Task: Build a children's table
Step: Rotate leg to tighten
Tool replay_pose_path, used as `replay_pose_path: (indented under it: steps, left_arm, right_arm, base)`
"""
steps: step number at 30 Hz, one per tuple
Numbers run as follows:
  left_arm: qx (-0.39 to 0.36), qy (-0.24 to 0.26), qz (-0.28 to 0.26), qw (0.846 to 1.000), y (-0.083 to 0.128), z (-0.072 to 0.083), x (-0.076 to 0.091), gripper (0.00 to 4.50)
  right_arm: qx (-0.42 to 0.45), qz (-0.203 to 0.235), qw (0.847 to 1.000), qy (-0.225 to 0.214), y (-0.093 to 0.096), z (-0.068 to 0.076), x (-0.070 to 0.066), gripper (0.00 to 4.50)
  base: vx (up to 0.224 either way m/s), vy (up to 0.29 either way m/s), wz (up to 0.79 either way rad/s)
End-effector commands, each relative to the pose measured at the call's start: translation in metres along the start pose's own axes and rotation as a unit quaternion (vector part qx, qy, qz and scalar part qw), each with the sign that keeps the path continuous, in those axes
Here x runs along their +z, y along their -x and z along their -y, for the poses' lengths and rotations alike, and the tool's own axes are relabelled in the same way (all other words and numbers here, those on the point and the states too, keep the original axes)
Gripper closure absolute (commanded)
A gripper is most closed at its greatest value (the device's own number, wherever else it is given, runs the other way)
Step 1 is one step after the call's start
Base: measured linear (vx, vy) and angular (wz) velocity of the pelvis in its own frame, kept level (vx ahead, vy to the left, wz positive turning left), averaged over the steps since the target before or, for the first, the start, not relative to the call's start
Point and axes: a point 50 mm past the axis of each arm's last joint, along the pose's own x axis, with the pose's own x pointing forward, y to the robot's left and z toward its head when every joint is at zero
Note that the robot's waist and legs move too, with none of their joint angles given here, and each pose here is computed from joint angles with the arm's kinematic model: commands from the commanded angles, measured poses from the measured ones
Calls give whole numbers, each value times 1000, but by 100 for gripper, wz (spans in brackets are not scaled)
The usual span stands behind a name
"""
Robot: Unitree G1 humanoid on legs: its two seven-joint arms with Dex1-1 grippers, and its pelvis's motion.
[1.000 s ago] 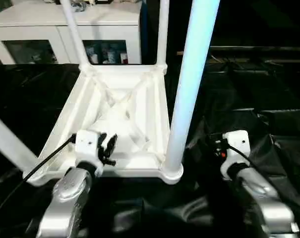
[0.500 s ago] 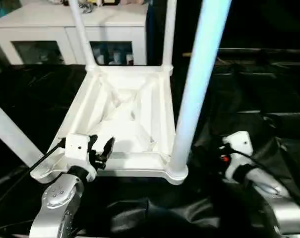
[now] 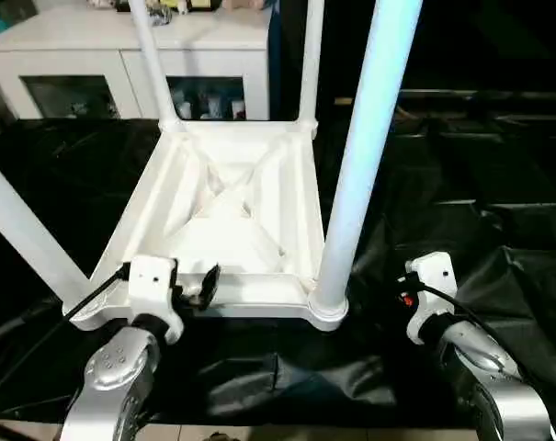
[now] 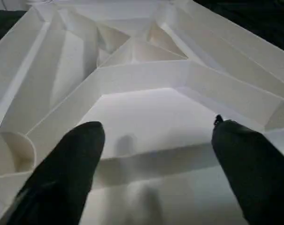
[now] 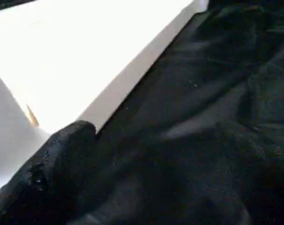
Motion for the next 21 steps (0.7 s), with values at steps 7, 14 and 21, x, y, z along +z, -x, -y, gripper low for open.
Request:
replay_pose_path:
  steps: [7,14,21]
  left_arm:
    - [4,-7,7,1000,1,2,5,7]
    - [-2,-3,-5,1000,1,4,3,7]
    - [5,-7,-6,1000,2,3,2,7]
  right_arm:
    - [3,-3,1000,9,1,-6,-2,0]
    - [2,-5,1000,5,1,-7,-3,0]
    - [5,-8,1000,8,2,-6,-4,0]
  base:
    - [0,0,0]
    - [-18,0,-2]
    - [-59,-19,-9]
